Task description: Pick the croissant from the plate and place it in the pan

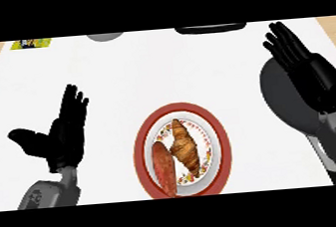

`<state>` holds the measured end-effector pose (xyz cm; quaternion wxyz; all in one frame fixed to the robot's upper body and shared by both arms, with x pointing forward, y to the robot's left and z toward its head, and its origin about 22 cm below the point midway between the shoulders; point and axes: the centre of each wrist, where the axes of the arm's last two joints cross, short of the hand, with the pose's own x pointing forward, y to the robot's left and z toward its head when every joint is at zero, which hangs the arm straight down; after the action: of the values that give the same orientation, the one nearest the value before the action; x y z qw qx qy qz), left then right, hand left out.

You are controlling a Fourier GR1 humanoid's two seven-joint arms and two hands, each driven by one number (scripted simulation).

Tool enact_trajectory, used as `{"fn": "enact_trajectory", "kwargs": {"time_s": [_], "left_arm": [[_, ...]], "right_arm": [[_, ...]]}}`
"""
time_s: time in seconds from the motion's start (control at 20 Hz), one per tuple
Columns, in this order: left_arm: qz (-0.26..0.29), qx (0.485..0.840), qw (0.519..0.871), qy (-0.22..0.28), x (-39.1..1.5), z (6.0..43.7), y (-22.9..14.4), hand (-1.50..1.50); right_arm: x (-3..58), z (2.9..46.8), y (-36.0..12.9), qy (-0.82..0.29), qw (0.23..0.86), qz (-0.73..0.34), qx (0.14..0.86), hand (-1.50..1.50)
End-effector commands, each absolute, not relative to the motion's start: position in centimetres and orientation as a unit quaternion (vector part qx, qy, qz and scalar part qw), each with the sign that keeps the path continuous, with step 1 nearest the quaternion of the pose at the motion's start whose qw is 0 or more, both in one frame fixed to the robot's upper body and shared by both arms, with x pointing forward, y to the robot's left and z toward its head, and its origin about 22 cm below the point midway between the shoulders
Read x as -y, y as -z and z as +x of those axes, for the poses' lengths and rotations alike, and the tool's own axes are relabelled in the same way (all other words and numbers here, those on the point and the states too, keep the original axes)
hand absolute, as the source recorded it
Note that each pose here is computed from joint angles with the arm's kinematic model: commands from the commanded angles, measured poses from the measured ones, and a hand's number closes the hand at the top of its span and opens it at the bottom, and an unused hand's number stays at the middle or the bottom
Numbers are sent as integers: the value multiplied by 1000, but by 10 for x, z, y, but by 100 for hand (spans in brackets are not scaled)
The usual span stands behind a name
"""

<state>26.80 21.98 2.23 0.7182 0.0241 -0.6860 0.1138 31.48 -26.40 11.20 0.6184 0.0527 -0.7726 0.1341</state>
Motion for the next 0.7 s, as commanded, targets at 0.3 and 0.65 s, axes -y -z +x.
{"fn": "enact_trajectory", "kwargs": {"time_s": [0.3,0.65], "left_arm": [[42,579,805,-124,-241,229,35,0],[63,562,812,-146,-267,217,42,0]], "right_arm": [[170,256,-46,-231,619,-24,750,150],[121,169,6,-105,563,-182,800,-150]]}}
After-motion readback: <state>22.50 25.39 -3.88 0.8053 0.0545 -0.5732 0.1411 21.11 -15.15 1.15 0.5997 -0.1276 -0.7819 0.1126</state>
